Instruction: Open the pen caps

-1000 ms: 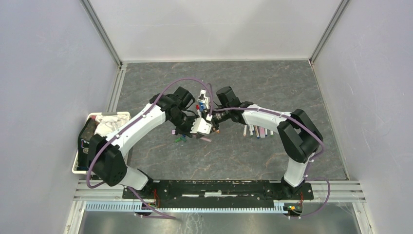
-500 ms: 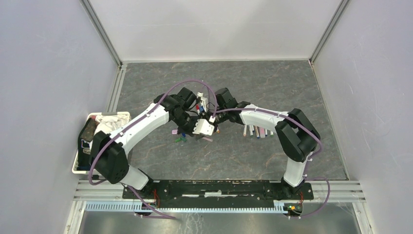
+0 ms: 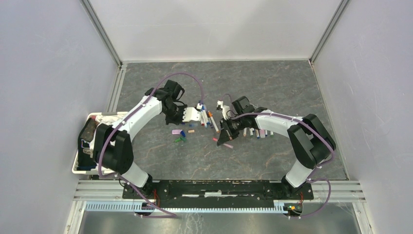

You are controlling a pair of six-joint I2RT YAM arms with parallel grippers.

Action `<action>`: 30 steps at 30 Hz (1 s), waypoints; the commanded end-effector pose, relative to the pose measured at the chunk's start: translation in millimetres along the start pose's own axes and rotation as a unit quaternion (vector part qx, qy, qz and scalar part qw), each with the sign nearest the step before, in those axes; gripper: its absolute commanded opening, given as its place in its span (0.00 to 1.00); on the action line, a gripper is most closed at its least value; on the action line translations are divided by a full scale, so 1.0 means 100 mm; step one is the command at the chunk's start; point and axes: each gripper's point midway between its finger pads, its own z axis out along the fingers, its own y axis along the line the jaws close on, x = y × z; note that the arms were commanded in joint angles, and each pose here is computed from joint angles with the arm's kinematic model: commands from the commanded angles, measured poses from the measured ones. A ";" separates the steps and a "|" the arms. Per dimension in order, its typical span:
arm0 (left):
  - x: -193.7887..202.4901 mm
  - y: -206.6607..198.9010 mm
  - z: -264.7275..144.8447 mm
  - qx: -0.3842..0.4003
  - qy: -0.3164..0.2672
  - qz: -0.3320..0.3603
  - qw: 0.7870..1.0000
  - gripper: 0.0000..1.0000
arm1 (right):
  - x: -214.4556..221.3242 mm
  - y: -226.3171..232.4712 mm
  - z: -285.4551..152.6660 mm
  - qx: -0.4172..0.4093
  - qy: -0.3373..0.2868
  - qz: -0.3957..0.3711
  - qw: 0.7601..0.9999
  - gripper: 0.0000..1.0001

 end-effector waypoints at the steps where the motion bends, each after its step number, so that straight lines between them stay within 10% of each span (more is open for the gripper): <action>1: 0.00 0.10 0.21 -0.015 -0.003 0.005 1.000 0.03 | -0.28 -0.23 -0.20 0.082 -0.049 -0.007 0.995 0.00; 17: 0.06 0.07 0.62 -0.002 -0.002 -0.077 0.997 0.37 | -0.72 -1.42 -0.75 0.416 -0.190 0.092 0.884 0.00; 30: -0.51 0.31 -0.15 -0.050 -0.097 -0.108 0.988 0.59 | -0.44 -1.53 -0.73 0.434 -0.180 0.116 0.875 0.29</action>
